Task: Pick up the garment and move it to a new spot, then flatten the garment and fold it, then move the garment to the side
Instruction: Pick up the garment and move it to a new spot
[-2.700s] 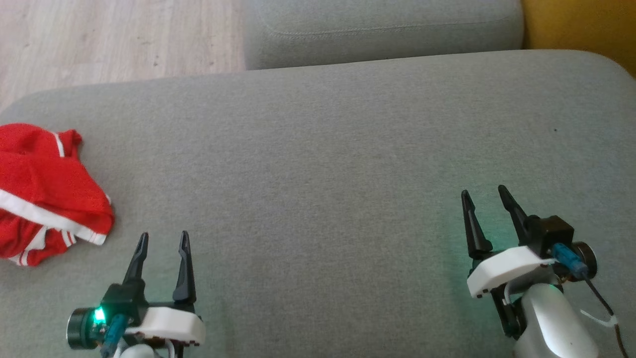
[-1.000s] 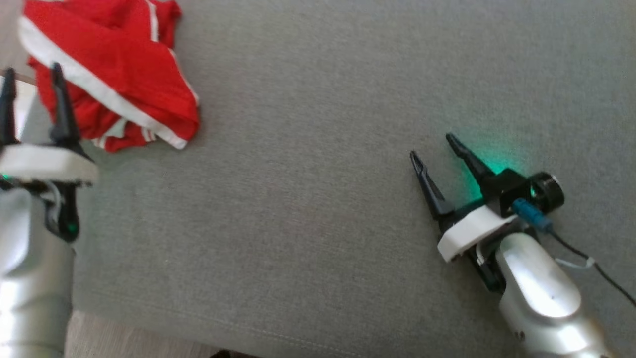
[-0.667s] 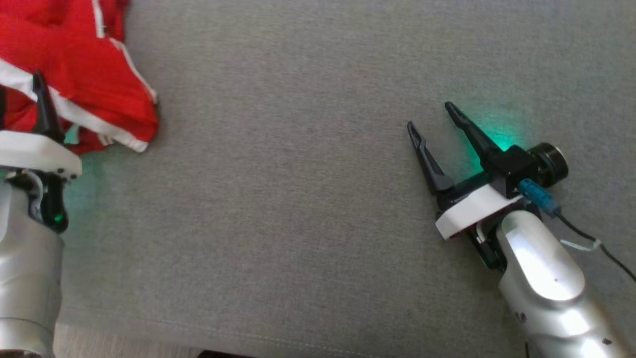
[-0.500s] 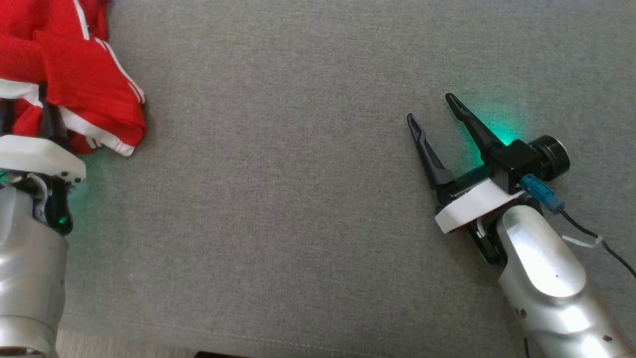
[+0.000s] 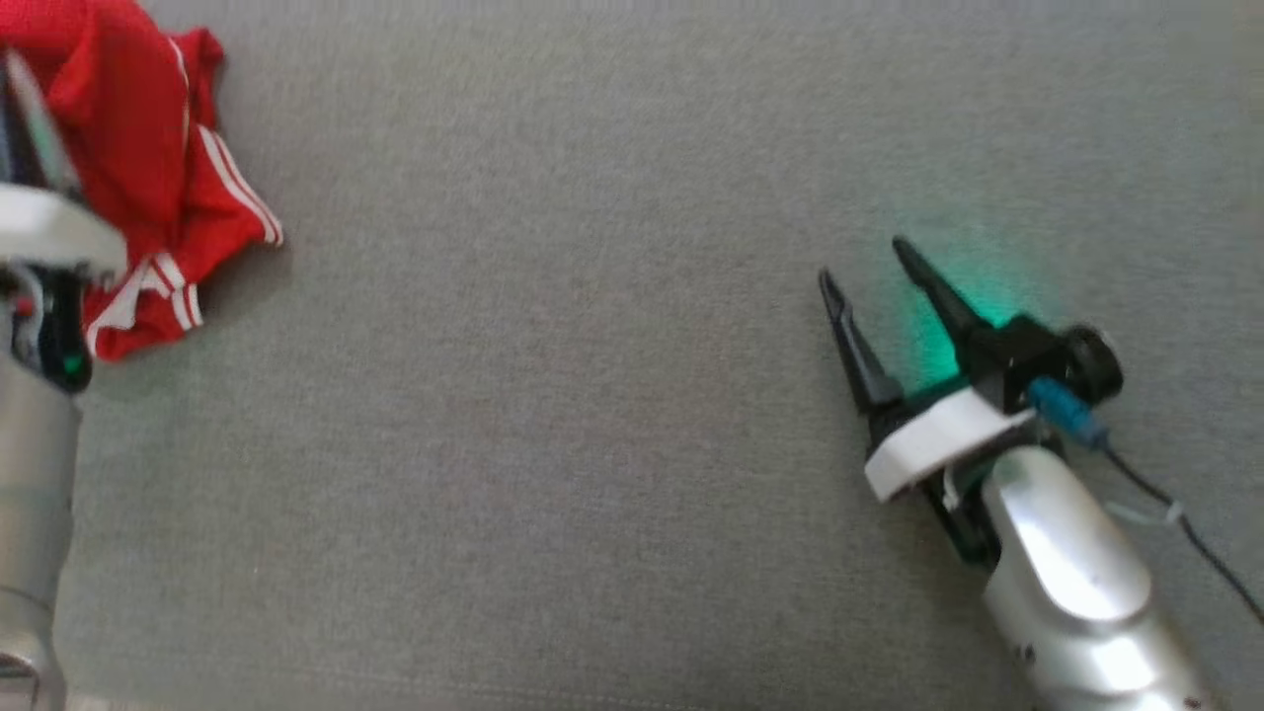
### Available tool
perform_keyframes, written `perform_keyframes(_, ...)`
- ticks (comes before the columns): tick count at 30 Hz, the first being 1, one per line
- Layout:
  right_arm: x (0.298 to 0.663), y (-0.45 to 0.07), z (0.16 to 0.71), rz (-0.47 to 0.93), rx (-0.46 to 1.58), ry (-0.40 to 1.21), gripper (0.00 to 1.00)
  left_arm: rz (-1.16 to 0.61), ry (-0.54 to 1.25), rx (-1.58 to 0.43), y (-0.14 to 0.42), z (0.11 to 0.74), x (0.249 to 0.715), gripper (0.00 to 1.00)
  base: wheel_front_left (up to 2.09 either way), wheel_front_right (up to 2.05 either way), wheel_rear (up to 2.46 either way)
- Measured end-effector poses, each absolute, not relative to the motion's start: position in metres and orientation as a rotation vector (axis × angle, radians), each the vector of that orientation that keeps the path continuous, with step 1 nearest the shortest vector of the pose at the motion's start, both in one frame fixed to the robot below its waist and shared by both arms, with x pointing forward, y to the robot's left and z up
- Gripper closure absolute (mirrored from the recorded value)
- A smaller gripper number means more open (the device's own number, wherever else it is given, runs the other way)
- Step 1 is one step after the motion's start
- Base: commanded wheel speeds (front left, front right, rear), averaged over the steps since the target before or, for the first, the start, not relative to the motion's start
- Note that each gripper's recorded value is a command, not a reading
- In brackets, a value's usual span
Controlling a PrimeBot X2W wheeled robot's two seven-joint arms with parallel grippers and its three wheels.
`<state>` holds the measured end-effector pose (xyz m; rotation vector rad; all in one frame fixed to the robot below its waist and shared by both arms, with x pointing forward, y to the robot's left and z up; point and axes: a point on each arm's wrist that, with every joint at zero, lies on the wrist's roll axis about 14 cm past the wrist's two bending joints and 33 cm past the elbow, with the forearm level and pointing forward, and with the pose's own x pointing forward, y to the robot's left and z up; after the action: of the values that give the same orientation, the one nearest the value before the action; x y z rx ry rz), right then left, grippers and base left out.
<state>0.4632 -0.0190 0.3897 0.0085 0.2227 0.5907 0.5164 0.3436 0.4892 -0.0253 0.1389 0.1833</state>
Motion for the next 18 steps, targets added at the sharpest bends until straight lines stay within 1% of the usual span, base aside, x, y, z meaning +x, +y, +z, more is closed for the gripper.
perform_keyframes(4,0.448,-0.028,0.397,0.552,0.031,0.228,0.0,0.053,0.004,0.015,0.304,0.539,0.534,1.0,0.0,0.0,0.0)
perform_keyframes(7,0.443,-0.037,0.408,0.515,0.043,0.211,0.0,-0.063,-0.072,0.033,0.262,0.565,0.545,1.0,0.0,0.0,0.0)
perform_keyframes(12,0.435,-0.064,0.424,0.435,0.043,0.182,0.0,-0.284,-0.157,0.019,0.172,0.589,0.553,1.0,0.0,0.0,0.0)
perform_keyframes(13,0.435,-0.064,0.424,0.435,0.043,0.182,0.0,-0.284,-0.157,0.019,0.172,0.589,0.553,1.0,0.0,0.0,0.0)
perform_keyframes(15,0.426,-0.077,0.425,0.399,0.042,0.186,0.0,-0.356,-0.186,-0.023,0.136,0.597,0.553,1.0,0.0,0.0,0.0)
perform_keyframes(16,0.418,-0.091,0.425,0.361,0.042,0.191,0.0,-0.44,-0.2,-0.058,0.098,0.6,0.55,1.0,0.0,0.0,0.0)
perform_keyframes(18,0.411,-0.105,0.427,0.32,0.043,0.189,0.0,-0.526,-0.185,-0.103,0.057,0.593,0.541,1.0,0.0,0.0,0.0)
